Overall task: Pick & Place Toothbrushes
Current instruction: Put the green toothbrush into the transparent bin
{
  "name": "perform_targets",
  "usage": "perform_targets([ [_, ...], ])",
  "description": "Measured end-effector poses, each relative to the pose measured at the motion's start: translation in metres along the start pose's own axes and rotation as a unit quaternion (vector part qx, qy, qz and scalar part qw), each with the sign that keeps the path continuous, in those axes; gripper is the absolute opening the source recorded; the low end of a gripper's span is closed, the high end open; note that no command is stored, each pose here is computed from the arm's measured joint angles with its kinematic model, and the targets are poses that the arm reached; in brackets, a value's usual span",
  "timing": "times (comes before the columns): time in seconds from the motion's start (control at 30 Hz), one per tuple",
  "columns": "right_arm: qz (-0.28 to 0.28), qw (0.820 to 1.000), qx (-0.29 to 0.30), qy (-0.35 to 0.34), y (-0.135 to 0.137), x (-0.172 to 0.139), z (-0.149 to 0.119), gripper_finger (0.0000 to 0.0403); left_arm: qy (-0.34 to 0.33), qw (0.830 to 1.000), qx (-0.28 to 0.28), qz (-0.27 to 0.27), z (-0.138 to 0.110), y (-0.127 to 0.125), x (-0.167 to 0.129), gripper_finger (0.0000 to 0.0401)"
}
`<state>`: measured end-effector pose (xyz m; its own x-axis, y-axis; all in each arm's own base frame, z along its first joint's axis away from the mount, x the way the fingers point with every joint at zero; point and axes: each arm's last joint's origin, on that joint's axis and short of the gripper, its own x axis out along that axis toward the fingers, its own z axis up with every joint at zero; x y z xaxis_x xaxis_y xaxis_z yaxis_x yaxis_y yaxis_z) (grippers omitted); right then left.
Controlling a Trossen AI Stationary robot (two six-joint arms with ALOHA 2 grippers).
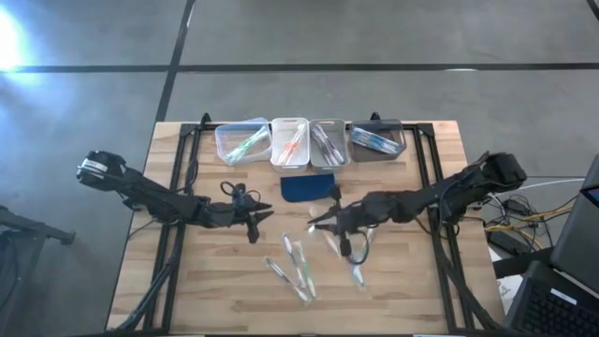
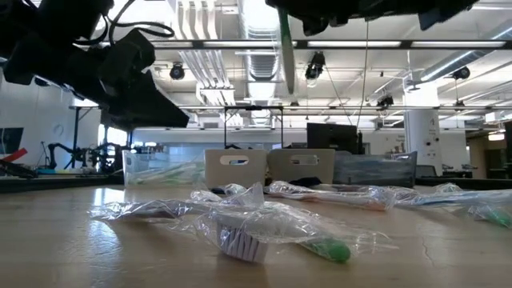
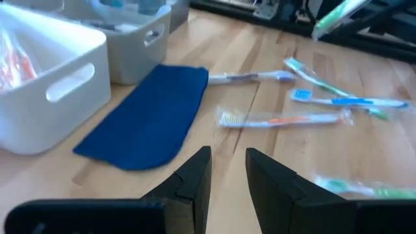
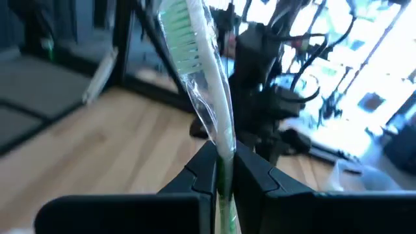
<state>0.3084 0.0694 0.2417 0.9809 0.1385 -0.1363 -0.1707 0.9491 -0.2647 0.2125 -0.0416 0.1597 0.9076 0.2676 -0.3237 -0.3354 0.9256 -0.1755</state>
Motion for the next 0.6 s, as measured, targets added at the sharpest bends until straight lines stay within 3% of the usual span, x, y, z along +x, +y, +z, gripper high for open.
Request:
perform_targets([
  [0.23,-0.032,0.997,0.053,-0.044,-0.018,-0.009,-0.008,0.003,-0.047,0.998,0.049,-0.012,0.012,-0.005,0.0,0.0101],
  [0.4,-0.028,0.994,0.088,-0.063,-0.028,-0.013,-0.004,0.0023,-0.071,0.984,0.161,-0.01,0.017,-0.006,0.0,0.0101],
  [0.6,0.014,0.993,0.094,-0.073,-0.026,-0.012,-0.004,0.0027,-0.054,0.953,0.298,-0.001,0.014,-0.006,0.0,0.0101],
])
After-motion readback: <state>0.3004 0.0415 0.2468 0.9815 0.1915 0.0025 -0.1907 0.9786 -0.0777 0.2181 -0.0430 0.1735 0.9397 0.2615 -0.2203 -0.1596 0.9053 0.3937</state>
